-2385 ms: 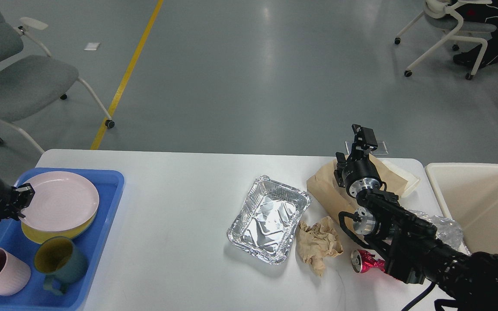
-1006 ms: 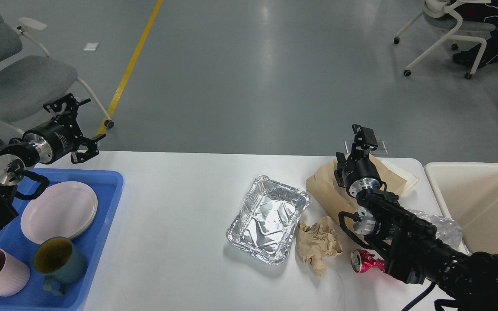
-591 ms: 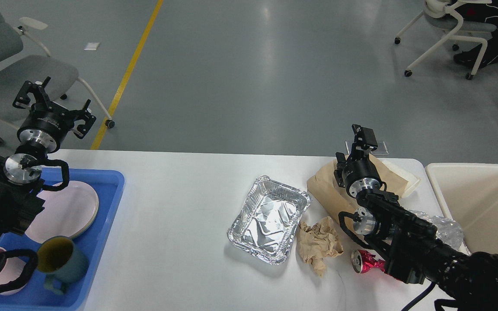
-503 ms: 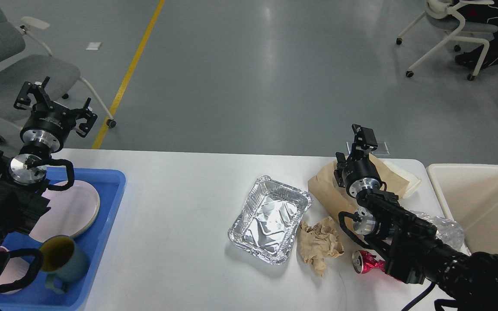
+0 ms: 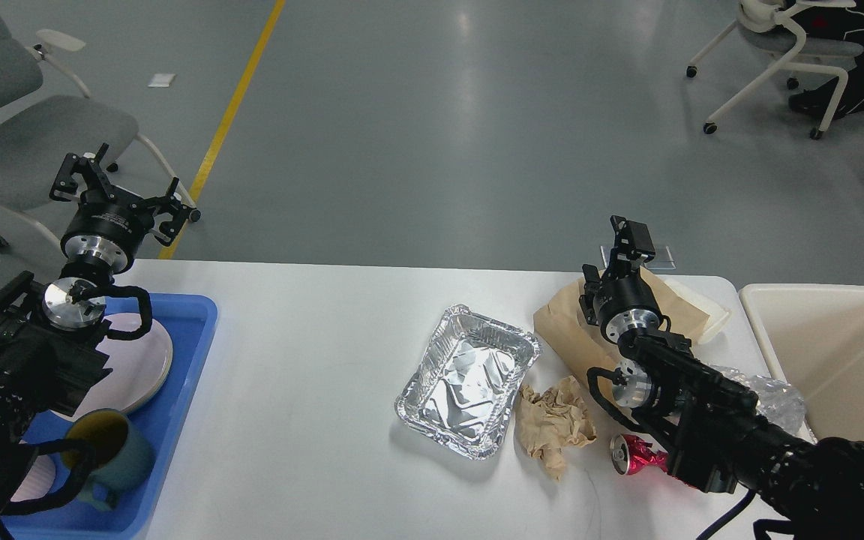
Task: Tidy desktop
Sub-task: 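Raise the left gripper above the blue tray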
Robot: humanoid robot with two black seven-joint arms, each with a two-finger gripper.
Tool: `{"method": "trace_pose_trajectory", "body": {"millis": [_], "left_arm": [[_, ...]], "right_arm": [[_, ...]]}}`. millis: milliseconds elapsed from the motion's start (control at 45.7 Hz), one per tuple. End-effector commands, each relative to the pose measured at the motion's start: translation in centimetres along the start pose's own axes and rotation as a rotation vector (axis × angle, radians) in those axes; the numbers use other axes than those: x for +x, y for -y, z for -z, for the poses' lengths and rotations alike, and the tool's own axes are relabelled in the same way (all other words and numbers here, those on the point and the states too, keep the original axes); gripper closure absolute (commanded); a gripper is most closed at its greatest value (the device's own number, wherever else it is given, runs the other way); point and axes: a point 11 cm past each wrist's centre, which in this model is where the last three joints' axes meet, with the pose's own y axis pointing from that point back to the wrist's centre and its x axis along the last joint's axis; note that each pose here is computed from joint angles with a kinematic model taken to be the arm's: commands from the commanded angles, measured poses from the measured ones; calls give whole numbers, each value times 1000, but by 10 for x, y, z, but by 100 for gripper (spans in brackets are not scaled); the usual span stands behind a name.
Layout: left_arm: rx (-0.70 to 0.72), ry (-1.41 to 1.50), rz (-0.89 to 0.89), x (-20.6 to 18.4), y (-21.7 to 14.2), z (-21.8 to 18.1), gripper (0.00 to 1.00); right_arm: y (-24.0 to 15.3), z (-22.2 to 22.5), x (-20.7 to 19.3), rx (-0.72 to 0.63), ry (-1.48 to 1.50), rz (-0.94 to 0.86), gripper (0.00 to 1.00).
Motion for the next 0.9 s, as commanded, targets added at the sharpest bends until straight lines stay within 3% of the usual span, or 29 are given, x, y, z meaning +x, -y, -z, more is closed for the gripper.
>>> {"method": "trace_pose_trajectory", "body": {"millis": [0,569,875], "left_arm": [[11,-5,-17,9,-5,7,4],[-9,-21,35,11,-12,15,4],[42,-52,9,28,-27,49,4]], "right_arm": [[0,0,0,0,0,0,0],[0,0,0,0,0,0,0],[0,0,-1,0,1,1,0]]}}
